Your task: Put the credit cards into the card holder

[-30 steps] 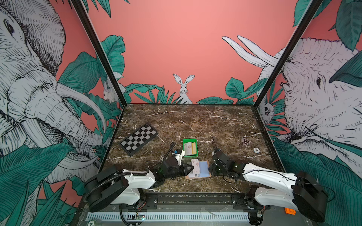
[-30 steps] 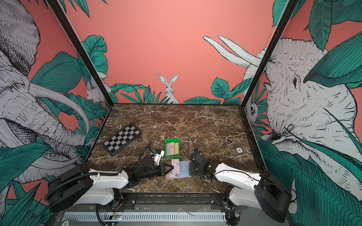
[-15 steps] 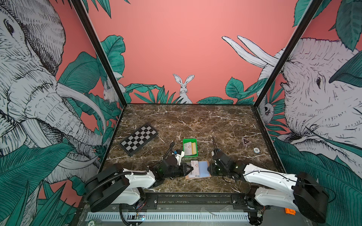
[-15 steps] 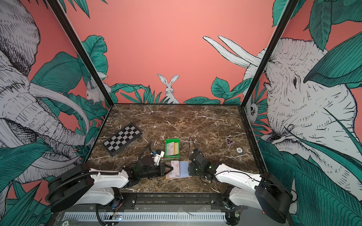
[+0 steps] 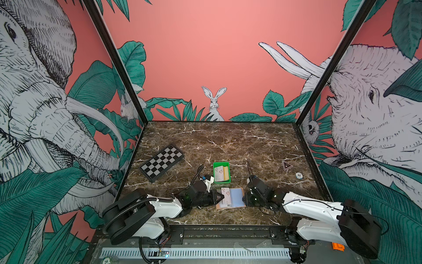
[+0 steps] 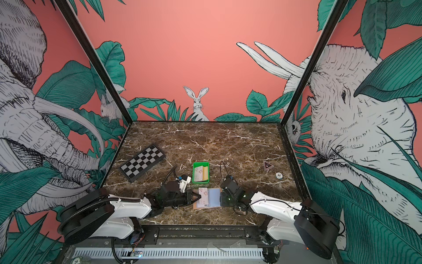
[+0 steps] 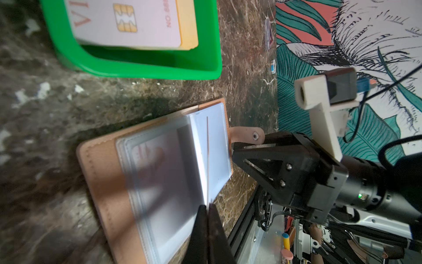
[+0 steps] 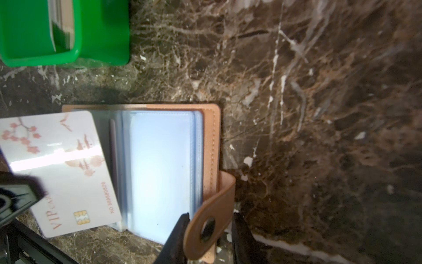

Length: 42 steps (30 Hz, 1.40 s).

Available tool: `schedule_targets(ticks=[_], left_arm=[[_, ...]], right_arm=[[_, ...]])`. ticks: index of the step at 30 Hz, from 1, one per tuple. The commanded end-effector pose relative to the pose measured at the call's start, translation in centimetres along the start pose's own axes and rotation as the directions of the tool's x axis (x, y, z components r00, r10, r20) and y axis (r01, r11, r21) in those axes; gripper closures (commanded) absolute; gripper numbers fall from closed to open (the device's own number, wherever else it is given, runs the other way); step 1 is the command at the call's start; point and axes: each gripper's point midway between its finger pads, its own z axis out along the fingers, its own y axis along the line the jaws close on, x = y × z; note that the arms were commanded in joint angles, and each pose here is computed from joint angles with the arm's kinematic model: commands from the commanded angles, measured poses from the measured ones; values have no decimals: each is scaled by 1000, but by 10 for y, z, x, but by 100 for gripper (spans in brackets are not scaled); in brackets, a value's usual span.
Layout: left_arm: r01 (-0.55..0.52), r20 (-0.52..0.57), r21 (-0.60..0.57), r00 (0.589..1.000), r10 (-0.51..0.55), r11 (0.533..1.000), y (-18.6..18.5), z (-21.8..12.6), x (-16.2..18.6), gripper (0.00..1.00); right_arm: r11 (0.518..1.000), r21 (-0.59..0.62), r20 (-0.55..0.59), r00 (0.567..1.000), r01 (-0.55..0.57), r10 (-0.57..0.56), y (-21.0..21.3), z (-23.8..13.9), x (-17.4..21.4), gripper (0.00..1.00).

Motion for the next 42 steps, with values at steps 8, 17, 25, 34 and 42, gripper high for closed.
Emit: schedule_targets(ticks=[8,17,25,34,42], left_arm=[[19,12,30,1000,-19,999,-7,7,-6,100],[48,8,3,999,-48,999,0,7,-5,100],[81,-7,11,997,-81,997,1,12,-3,100],[140,-38,25,990,-139,990,7,19,4,100],[161,-54,44,986,-159,986,5,21,6,100]], right_arm=[[1000,0,-3,1000,4,-4,0,0,2,68],[1000,4,-4,1000,5,-5,-1,0,3,68],[1000,6,-7,1000,2,-2,-4,1,5,68],[1000,10,-7,1000,-1,1,-6,2,7,68],[1000,10,-10,1000,-5,5,-7,4,9,70]])
